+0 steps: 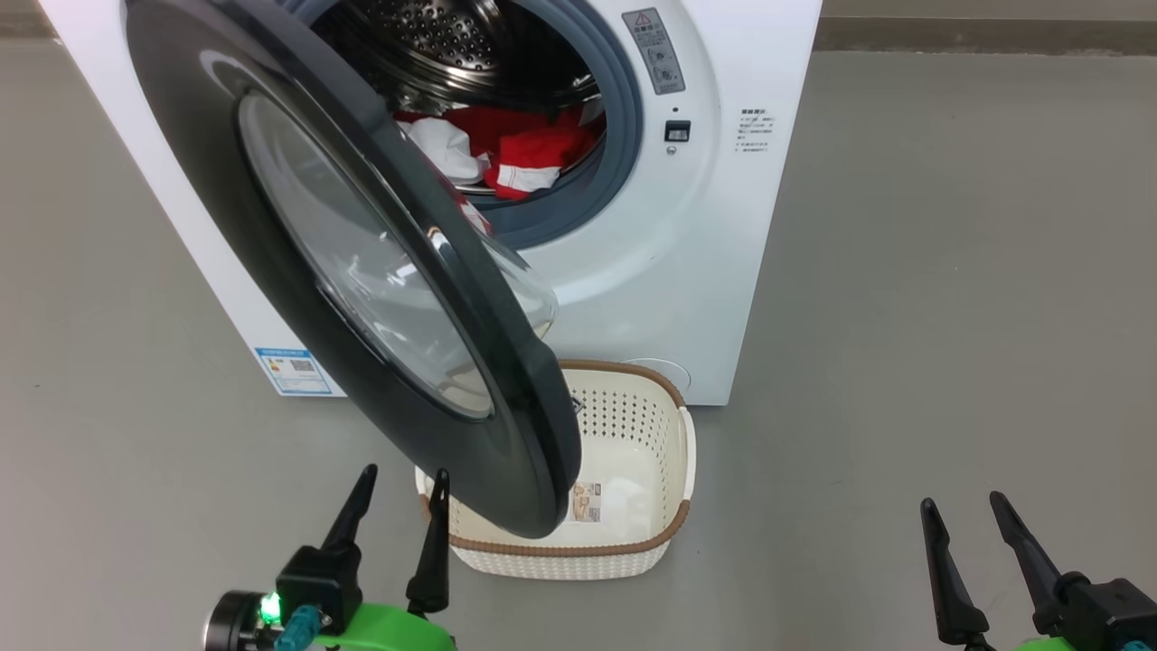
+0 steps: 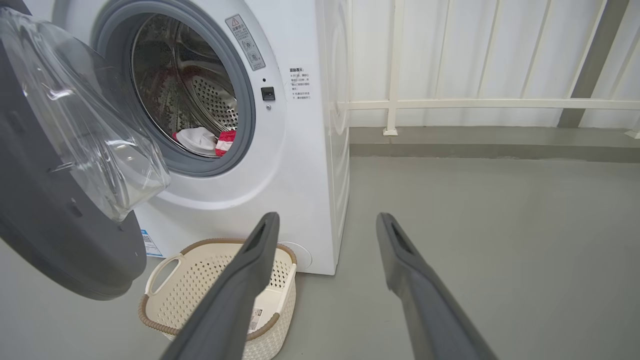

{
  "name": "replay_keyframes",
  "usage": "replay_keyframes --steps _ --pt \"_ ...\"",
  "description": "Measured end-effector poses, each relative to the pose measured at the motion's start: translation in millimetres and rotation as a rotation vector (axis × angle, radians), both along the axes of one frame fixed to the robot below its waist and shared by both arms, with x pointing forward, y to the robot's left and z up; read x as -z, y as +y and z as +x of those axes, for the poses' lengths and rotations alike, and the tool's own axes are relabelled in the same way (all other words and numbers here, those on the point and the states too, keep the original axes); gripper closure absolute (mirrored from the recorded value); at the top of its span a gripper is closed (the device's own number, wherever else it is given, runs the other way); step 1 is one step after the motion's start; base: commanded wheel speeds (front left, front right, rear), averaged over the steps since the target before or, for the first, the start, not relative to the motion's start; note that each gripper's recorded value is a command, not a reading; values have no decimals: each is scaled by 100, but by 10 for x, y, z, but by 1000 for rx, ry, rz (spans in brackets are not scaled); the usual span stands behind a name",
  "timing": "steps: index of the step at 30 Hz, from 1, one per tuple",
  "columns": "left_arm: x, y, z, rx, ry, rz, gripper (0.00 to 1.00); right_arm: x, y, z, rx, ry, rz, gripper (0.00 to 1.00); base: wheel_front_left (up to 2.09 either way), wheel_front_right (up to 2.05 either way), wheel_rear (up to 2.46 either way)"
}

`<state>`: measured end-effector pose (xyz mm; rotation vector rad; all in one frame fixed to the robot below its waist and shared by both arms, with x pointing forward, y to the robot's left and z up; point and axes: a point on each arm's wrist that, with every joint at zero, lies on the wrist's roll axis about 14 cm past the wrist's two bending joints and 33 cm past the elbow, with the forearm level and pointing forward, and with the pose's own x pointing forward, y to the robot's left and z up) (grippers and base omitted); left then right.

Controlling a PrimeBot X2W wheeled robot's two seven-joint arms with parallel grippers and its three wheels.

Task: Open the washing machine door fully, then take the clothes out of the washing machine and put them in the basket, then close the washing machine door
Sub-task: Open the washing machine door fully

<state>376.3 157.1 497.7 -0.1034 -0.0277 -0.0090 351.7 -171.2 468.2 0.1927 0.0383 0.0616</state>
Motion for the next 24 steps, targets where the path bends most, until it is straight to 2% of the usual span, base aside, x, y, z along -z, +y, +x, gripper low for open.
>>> replay_keyframes --steps 1,2,3,14,20,24 --pt "-2 4 -4 -1 0 0 6 -2 3 1 -1 -1 0 0 0 0 0" --pt "-2 6 -8 -2 -1 0 65 -4 6 1 -2 -1 0 0 0 0 0" --pt "-2 9 -13 -3 0 0 100 -5 8 0 -3 -2 0 0 0 0 0" --pt "-1 1 -46 3 -2 -4 100 45 8 -51 -4 15 -1 0 0 0 0" --pt "-211 12 -18 0 -67 -11 100 34 14 -61 -5 12 0 0 0 0 0" --pt "-530 34 11 -7 -165 -23 100 21 23 -66 -8 8 0 0 0 0 0"
